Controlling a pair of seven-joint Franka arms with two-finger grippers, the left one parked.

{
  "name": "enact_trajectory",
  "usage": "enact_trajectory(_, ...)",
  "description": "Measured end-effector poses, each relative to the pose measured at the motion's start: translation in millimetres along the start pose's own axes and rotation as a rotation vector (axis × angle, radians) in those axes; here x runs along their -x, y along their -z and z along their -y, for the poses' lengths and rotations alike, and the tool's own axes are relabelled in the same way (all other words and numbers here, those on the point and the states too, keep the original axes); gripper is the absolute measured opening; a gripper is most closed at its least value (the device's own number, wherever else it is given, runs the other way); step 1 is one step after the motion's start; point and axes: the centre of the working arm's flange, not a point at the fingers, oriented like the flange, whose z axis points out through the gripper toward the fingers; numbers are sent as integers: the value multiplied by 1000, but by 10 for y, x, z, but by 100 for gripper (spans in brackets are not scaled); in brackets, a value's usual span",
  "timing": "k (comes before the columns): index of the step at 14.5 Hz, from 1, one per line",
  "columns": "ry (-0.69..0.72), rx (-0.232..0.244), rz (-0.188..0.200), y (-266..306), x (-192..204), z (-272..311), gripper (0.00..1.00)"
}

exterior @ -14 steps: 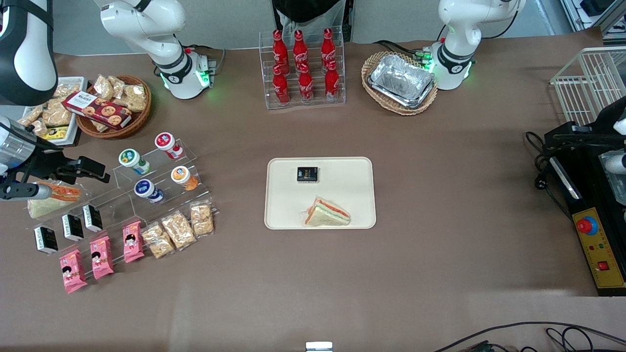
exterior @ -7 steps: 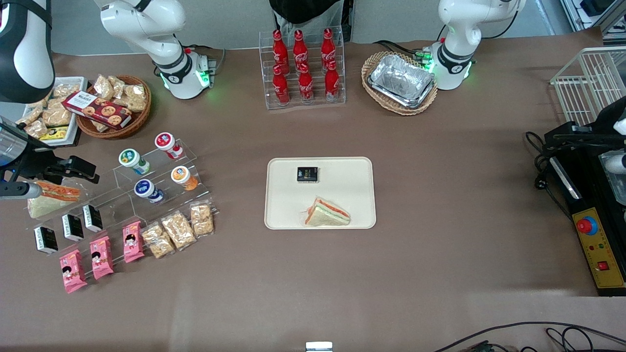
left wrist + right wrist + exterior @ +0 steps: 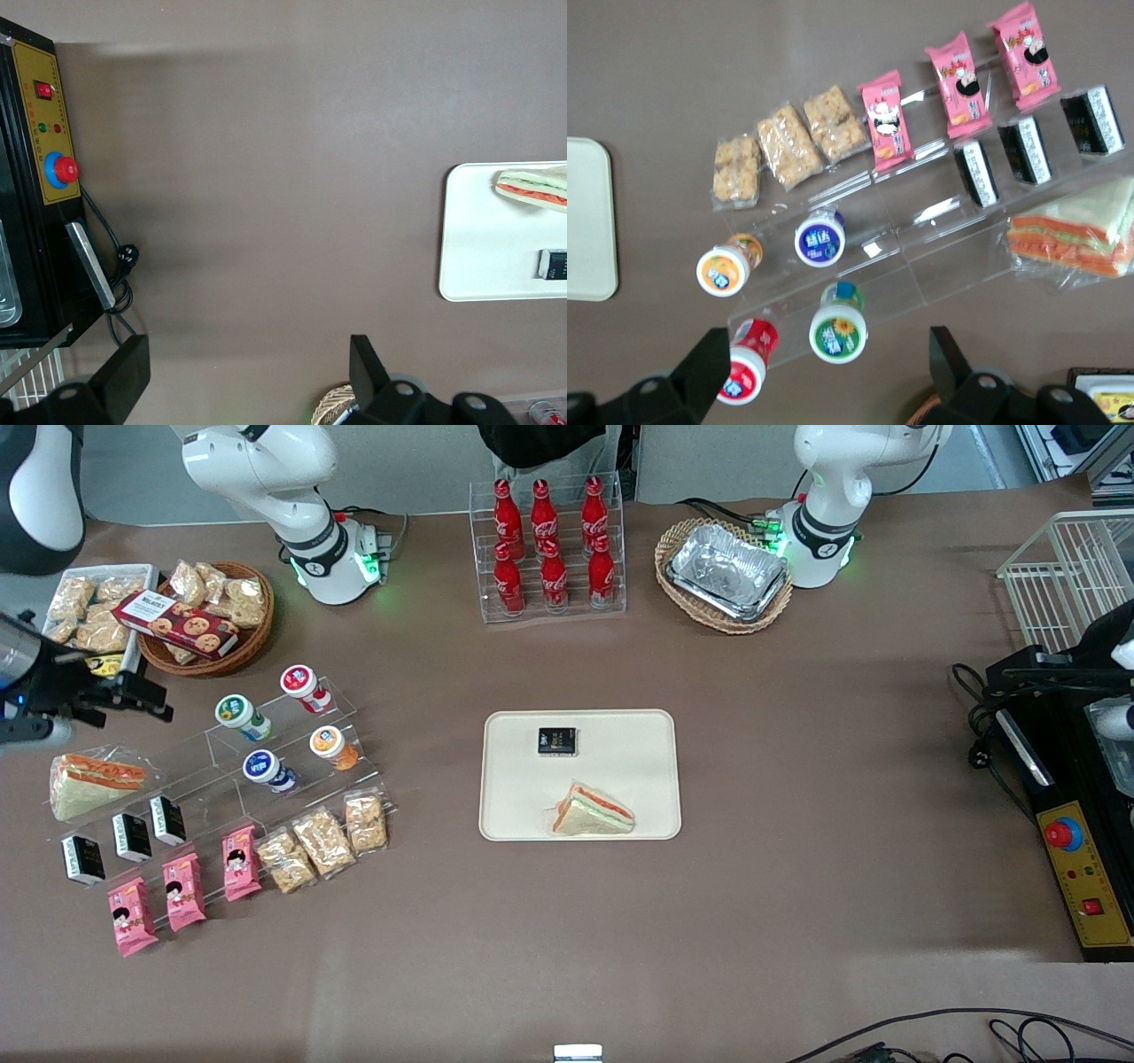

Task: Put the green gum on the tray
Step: 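Move the right gripper over the acrylic rack toward the gum bottles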

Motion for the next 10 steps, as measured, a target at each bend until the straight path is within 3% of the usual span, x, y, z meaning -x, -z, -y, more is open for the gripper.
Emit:
enact_trajectory(6,-1,-33,-72,-369,849,-76,100)
enact_trajectory(10,6,-35,-77,-574,993,-43,100)
